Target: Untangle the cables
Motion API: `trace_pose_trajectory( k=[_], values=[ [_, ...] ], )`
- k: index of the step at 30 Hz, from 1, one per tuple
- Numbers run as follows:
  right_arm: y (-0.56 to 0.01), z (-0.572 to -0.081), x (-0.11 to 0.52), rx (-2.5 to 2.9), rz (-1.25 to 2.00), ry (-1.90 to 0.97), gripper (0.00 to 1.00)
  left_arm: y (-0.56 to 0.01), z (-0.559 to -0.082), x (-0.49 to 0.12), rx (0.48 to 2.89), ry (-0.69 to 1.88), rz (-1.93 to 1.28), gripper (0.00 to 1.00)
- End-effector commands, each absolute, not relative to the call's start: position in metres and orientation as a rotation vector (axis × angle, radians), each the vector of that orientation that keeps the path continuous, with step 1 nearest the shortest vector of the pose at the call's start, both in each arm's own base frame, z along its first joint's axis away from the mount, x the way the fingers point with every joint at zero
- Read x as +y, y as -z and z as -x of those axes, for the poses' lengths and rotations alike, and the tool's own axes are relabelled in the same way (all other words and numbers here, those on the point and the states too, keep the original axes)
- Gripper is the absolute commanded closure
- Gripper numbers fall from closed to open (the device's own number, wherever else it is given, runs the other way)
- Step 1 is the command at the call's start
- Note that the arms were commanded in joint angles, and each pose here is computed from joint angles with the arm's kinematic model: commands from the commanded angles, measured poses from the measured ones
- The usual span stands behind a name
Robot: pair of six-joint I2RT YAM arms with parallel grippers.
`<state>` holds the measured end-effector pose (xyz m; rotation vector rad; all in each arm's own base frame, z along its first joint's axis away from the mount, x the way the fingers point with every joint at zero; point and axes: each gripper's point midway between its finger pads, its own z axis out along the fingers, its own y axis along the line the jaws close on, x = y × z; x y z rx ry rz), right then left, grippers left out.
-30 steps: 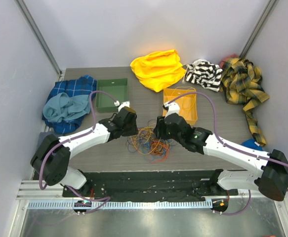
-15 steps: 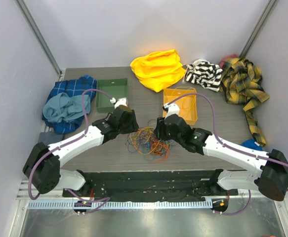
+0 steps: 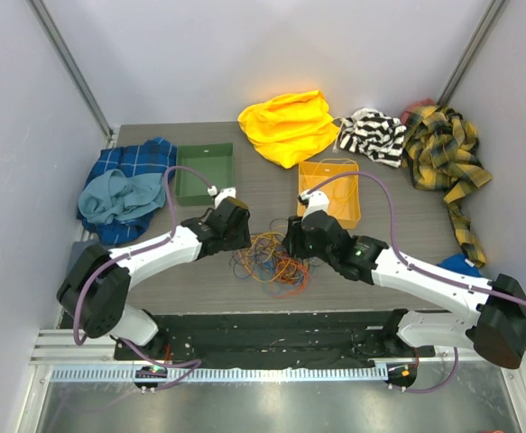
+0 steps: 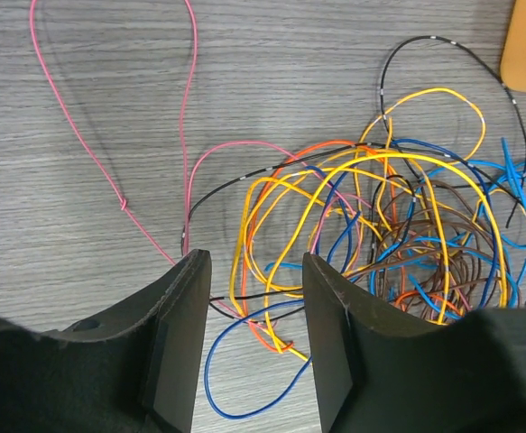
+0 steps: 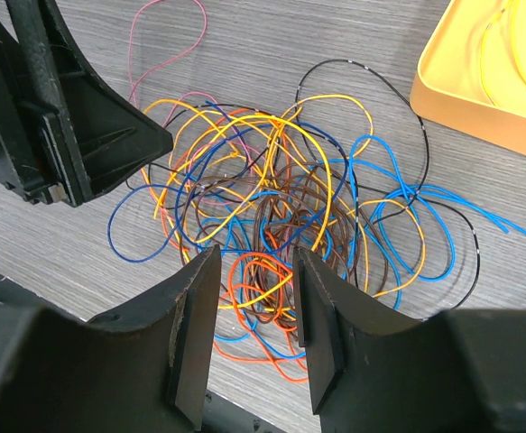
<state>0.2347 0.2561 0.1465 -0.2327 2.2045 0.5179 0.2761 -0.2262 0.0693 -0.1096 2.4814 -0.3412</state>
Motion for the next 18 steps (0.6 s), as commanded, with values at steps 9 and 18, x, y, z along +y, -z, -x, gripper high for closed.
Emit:
trace_pose_trajectory(
  k=[9, 18],
  values=[
    [-0.159, -0.237, 0.253, 2.149, 0.209, -0.533, 0.55, -0.064, -0.283, -0.23, 2.471, 0.333, 0.127, 0.9],
    [-0.16, -0.235, 0.253, 2.146, 0.203, -0.543, 0.56, -0.17, -0.291, -0.225, 2.236, 0.464, 0.155, 1.0]
  ],
)
